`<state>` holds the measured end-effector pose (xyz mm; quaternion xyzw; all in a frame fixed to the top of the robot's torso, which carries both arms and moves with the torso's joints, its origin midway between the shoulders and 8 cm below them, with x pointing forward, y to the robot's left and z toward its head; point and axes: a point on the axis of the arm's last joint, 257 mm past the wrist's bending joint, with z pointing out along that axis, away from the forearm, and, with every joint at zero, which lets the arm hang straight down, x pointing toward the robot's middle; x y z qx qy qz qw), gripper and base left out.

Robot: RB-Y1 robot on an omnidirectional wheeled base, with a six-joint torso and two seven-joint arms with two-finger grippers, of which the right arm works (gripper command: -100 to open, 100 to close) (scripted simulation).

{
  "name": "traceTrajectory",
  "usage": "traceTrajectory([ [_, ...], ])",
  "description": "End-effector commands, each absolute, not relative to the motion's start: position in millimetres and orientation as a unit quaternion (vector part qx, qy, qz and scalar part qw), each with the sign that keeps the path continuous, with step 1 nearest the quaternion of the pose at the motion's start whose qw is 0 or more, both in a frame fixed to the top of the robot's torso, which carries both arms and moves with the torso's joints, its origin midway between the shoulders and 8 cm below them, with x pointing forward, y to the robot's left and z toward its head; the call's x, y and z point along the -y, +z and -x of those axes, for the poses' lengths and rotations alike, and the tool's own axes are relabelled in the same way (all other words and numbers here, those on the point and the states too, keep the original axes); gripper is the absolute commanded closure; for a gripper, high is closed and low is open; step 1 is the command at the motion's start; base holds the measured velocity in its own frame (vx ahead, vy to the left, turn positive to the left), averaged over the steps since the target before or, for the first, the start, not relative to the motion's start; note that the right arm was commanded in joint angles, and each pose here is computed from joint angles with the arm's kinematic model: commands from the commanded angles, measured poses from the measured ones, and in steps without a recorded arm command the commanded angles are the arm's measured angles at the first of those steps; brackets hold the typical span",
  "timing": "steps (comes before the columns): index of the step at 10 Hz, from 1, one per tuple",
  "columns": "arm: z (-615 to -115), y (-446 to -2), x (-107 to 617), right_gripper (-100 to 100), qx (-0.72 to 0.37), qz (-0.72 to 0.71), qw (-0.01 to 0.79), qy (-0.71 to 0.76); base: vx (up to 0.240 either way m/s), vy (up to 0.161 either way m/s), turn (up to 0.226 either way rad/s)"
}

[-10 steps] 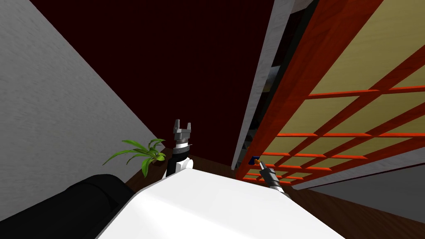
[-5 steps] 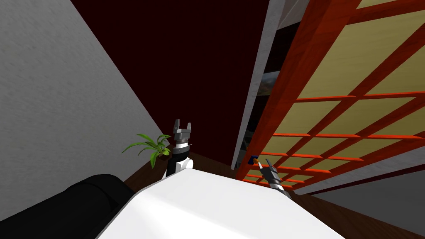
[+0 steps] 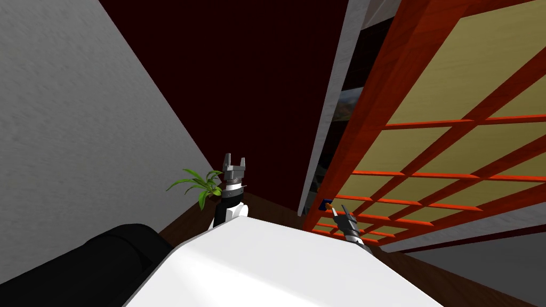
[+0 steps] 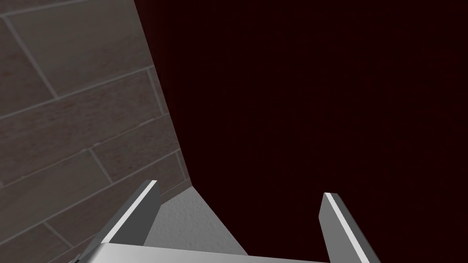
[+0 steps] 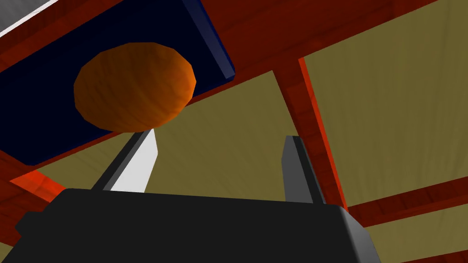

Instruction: Pull the door open

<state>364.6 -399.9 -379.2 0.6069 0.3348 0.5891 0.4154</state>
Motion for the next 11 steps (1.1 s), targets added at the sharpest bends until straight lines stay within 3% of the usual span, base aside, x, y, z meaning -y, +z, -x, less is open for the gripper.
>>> traceTrajectory([
  [1, -367.5, -385.3, 381.1, -100, -0.321, -0.615, 0.394, 0.603, -0.03, -0.002, 0.057],
  [11, -374.3, -383.6, 382.5, -100, -0.227, -0.65, 0.353, 0.634, -0.055, -0.028, 0.087],
])
